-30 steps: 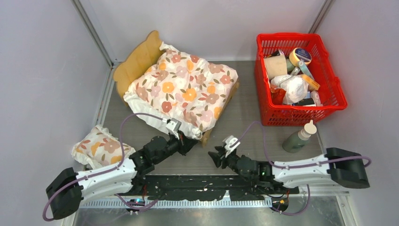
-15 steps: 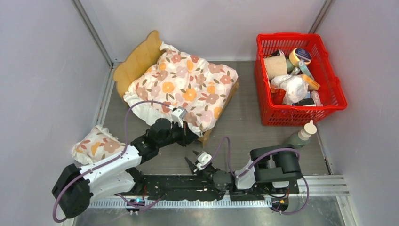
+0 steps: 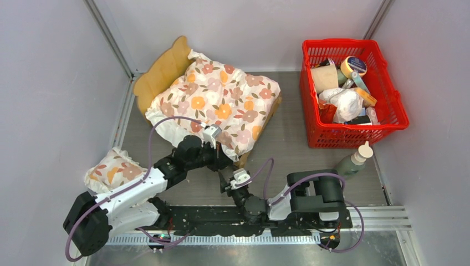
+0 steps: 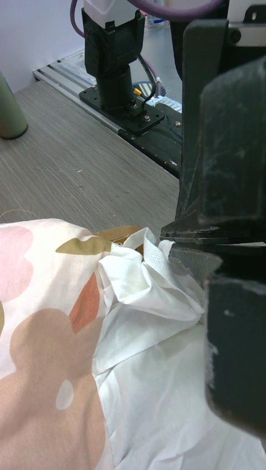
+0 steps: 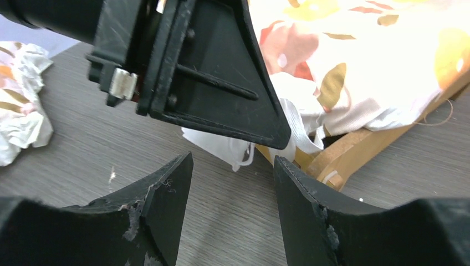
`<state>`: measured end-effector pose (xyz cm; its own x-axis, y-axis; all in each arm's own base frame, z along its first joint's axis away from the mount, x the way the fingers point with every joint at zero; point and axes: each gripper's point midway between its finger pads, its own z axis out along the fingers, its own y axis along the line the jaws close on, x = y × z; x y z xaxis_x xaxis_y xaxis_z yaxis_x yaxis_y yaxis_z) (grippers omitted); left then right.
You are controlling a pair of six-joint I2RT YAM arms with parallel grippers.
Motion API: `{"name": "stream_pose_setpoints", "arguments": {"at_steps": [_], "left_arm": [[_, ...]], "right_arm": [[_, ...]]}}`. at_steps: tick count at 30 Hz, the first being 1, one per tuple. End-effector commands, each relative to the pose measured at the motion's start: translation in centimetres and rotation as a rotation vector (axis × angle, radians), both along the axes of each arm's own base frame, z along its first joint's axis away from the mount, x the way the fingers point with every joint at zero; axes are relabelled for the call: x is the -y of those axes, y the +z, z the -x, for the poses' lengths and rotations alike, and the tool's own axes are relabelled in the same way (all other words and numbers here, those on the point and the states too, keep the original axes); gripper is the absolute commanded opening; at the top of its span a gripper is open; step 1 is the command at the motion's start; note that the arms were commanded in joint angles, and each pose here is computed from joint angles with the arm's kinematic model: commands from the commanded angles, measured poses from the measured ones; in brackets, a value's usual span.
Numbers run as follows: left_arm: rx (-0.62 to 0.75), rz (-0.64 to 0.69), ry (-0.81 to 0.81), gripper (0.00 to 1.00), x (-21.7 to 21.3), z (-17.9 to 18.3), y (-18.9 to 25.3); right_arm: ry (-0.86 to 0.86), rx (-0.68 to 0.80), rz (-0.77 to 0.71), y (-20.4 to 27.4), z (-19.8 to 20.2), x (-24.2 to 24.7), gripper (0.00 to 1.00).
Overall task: Set up the pet bed
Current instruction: Tie the ropes to the bed frame.
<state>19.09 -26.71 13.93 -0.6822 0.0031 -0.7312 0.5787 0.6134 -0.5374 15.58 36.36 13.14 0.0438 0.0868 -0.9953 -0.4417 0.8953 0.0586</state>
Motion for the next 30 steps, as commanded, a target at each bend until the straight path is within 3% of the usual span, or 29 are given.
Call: {"name": "stream_pose_setpoints", "arguments": {"at_steps": [1,4,6,7,10,15,19,21,22,24,30], "left_arm": [[0.028,0.040,-0.023,0.00,0.8,-0.4,2.1],[0.019,0.044,-0.021,0.00,0.7,-0.4,1.8],[0.018,0.049,-0.019,0.00,0.6,-0.3,1.7],[0.019,0.049,-0.016,0.00,0.5,-0.4,1.7],[0.021,0.044,-0.001,0.00,-0.1,-0.6,1.6],[0.030,0.037,0.007,0.00,-0.8,-0.6,1.6],[0.014,0.056,0.008,0.00,-0.7,-0.6,1.6],[0.005,0.059,0.010,0.00,-0.7,-0.6,1.5],[-0.005,0.057,0.009,0.00,-0.6,-0.6,1.3],[-0.020,0.049,0.009,0.00,-0.5,-0.7,1.2],[-0.041,0.044,0.018,0.00,-0.5,-0.7,1.2]], "right_arm": [[-0.115,-0.027,-0.125,1.2,-1.0,0.9,0.61],[-0.089,-0.023,-0.135,1.3,-1.2,0.3,0.50],[-0.056,-0.008,-0.129,1.6,-1.2,-0.3,0.28],[-0.040,-0.004,-0.127,1.7,-1.0,-0.3,0.12],[0.028,-0.032,-0.155,1.1,0.1,0.4,0.06],[0.102,-0.148,-0.069,-2.2,1.9,2.2,0.05],[0.149,-0.173,-0.116,-2.2,2.6,2.1,0.05],[0.157,-0.170,-0.193,-0.9,2.6,1.6,0.15],[0.148,-0.176,-0.228,-0.3,2.5,1.2,0.27],[0.117,-0.194,-0.274,-0.1,2.0,0.7,0.38],[0.060,-0.219,-0.414,0.8,0.2,-0.2,0.50]]}}
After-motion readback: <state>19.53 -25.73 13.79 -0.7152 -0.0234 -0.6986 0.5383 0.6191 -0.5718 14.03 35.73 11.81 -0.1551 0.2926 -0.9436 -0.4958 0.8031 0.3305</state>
